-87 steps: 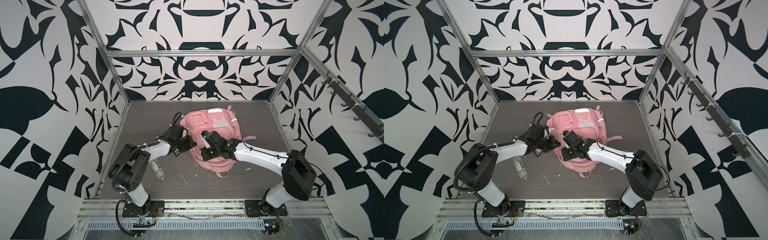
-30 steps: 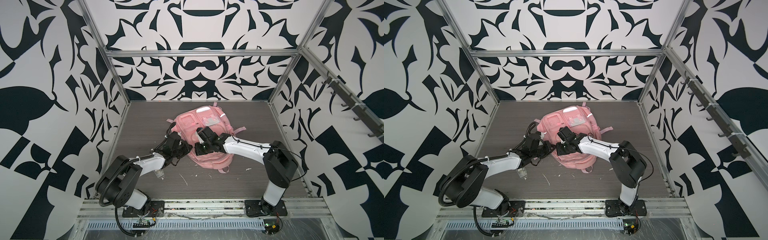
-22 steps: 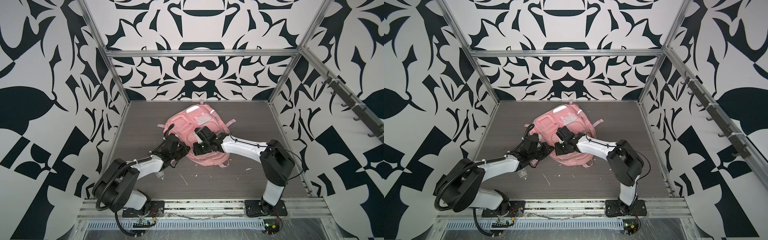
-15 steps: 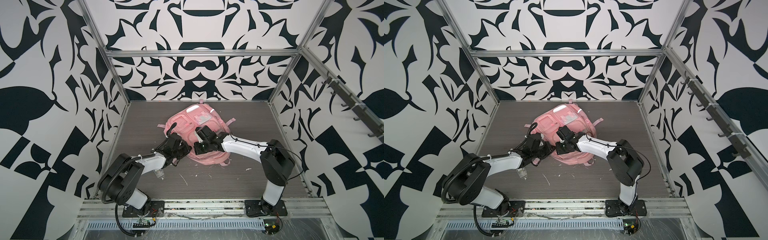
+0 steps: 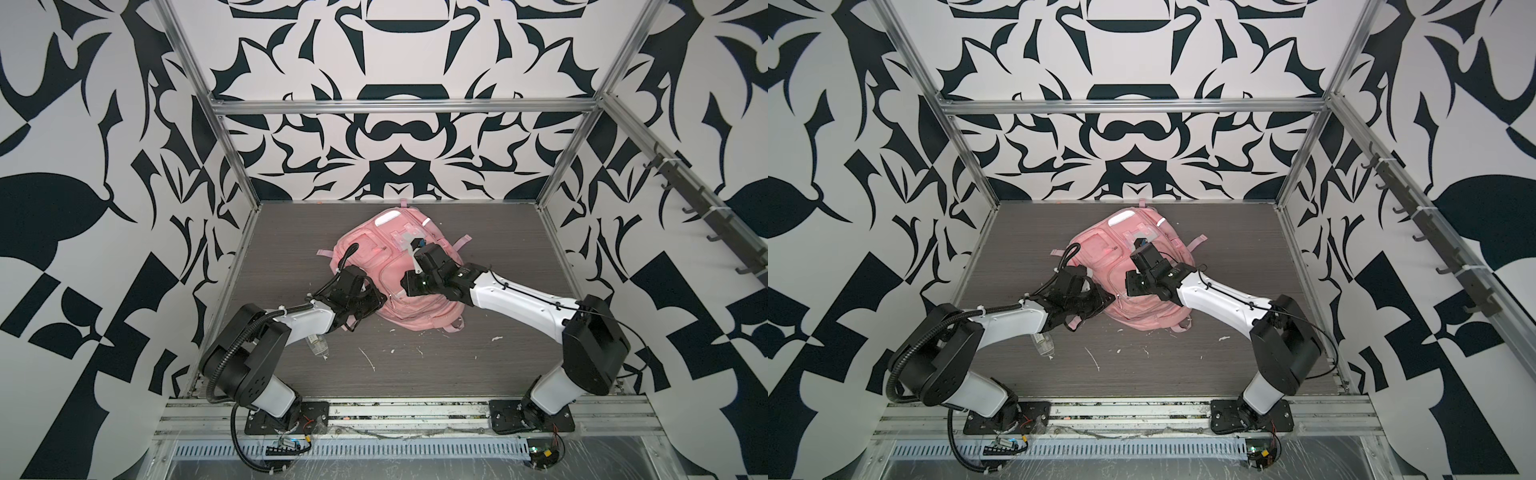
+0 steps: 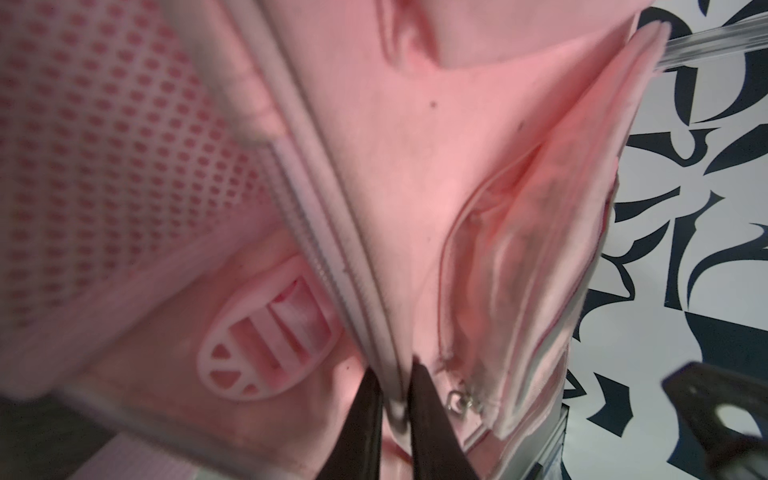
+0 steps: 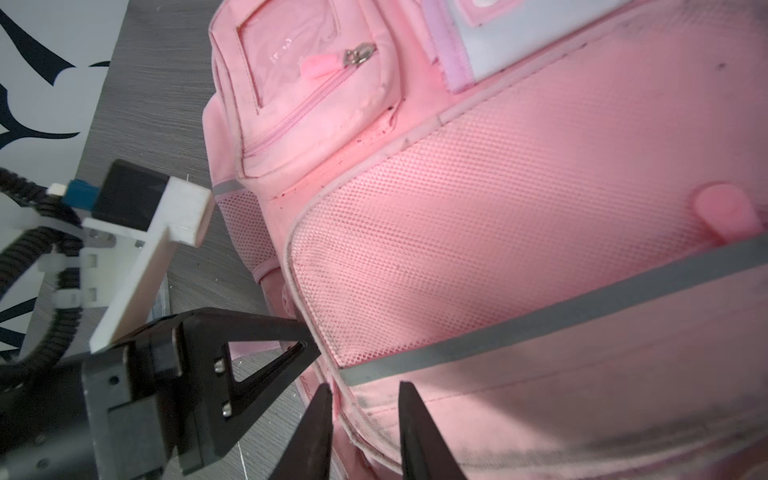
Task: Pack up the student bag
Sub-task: 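Open both grippers, releasing the zipper pull and the bag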
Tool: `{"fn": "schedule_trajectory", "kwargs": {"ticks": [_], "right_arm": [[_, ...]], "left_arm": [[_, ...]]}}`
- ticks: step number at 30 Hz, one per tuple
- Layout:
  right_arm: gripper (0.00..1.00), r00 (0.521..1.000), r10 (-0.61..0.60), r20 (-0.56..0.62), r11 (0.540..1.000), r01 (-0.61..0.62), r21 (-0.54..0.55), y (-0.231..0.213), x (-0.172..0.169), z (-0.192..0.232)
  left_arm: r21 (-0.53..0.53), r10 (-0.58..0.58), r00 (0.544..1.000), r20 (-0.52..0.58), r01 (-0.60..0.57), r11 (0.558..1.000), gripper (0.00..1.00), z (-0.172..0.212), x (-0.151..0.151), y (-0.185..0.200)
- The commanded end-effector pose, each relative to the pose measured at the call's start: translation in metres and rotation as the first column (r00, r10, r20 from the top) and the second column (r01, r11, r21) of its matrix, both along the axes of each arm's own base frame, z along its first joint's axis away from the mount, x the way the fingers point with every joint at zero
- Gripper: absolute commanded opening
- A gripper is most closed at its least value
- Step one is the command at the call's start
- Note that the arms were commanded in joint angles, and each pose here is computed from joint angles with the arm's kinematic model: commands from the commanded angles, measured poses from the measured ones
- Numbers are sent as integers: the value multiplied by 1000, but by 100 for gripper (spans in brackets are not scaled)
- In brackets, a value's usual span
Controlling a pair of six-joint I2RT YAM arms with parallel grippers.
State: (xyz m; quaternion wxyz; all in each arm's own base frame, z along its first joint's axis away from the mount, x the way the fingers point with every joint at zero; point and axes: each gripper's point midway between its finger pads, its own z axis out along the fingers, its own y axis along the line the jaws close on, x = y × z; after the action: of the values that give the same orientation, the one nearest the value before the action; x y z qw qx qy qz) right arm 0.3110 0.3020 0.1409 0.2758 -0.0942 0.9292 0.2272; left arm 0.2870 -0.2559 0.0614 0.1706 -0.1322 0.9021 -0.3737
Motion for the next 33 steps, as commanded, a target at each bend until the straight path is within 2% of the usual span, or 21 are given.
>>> {"fn": "schedule_trajectory", "kwargs": {"ticks": [1,9,15,16,24,29,33], "right_arm": [[31,999,-30,33,999,30,-16,-12,-3,5],[33,999,-30,35,1000,31,-7,-19,-12,8],[38,999,1,44,1000,-2,23,-10,-15,17],[39,999,10,42,1000,-11,20,-8,-17,16],[44,996,86,37,996,-87,36,16,-25,15],[51,977,211,34,976,-213,55,55,-45,13],[52,945,326,12,943,-326,71,96,-69,4]], "left_arm": [[41,-55,998,-31,56,998,26,1,-18,4],[125,-88,996,36,83,989,45,27,-22,18],[227,-92,994,61,76,971,63,40,-26,38],[226,-89,992,85,68,972,64,51,-27,42],[313,-45,992,117,6,950,74,64,-39,78],[342,4,996,93,-35,939,78,60,-52,104],[386,52,997,61,-71,920,77,52,-70,128]]}}
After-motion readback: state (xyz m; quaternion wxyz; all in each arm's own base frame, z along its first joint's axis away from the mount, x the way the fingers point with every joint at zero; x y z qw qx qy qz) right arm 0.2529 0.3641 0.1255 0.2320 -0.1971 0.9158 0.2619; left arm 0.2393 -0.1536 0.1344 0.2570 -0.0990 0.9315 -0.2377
